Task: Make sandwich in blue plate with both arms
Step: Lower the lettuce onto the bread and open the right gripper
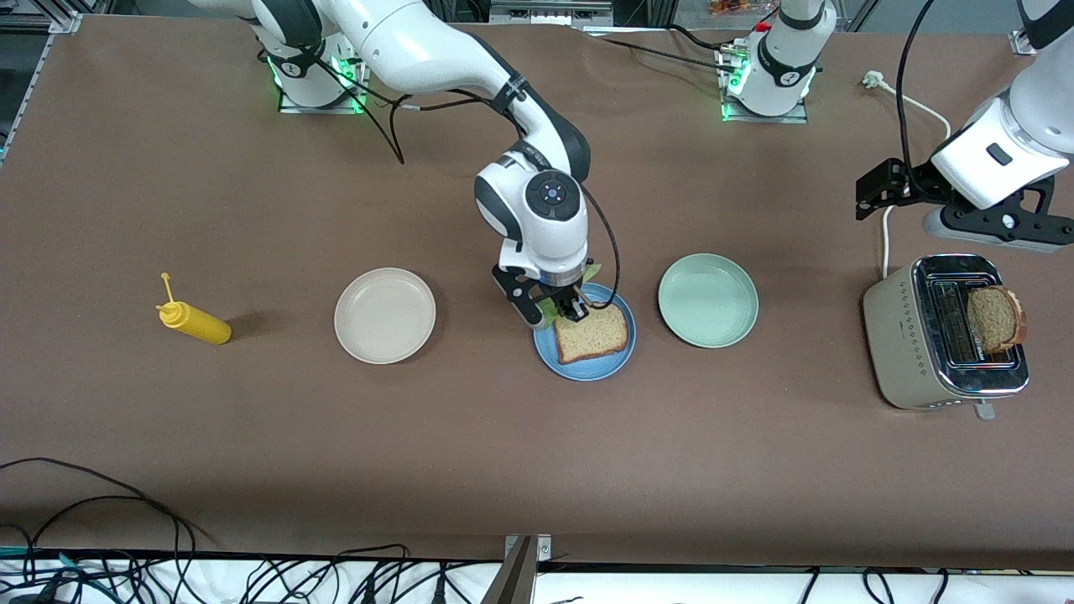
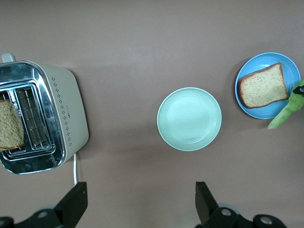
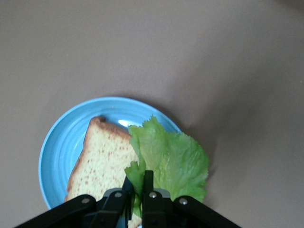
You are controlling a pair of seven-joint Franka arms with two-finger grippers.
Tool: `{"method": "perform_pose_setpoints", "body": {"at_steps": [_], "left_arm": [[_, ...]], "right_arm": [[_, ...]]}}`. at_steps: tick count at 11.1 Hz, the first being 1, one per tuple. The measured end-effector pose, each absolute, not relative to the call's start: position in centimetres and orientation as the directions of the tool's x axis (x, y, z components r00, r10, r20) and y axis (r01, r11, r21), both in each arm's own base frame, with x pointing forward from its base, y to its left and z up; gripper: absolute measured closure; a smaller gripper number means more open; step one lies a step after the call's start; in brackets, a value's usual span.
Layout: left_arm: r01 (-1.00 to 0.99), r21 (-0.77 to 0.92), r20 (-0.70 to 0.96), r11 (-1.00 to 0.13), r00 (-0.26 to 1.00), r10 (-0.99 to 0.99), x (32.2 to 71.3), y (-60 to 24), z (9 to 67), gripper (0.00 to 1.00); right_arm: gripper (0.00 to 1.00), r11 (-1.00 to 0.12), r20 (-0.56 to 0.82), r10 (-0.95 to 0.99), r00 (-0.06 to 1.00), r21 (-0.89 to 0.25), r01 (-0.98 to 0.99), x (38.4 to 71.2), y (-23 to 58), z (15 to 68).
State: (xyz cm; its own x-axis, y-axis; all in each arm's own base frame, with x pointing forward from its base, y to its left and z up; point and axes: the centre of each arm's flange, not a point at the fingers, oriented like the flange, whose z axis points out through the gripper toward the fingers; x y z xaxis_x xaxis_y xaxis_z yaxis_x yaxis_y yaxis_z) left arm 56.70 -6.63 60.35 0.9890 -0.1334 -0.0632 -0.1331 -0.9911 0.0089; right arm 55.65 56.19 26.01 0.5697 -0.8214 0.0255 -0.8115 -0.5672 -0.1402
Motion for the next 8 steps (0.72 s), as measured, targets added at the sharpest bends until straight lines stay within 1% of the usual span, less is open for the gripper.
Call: {"method": "perform_pose_setpoints", "body": {"at_steps": [5, 8], "left_arm": [[-0.106, 0.01, -0.051, -0.994, 0.993, -0.107, 57.4, -5.1, 59.9, 0.0], [-0.07, 0.008, -0.036, -0.998, 0.997, -0.07, 57.9, -3.1, 59.8, 0.0]], "right_arm": [[0.9, -0.508, -0.014, -0.857, 0.515, -0.134, -0.851, 57.4, 54.6, 23.5], [0.9, -0.491, -0.024, -0.866, 0.499, -0.152, -0.858, 56.9, 55.7, 24.5]]}}
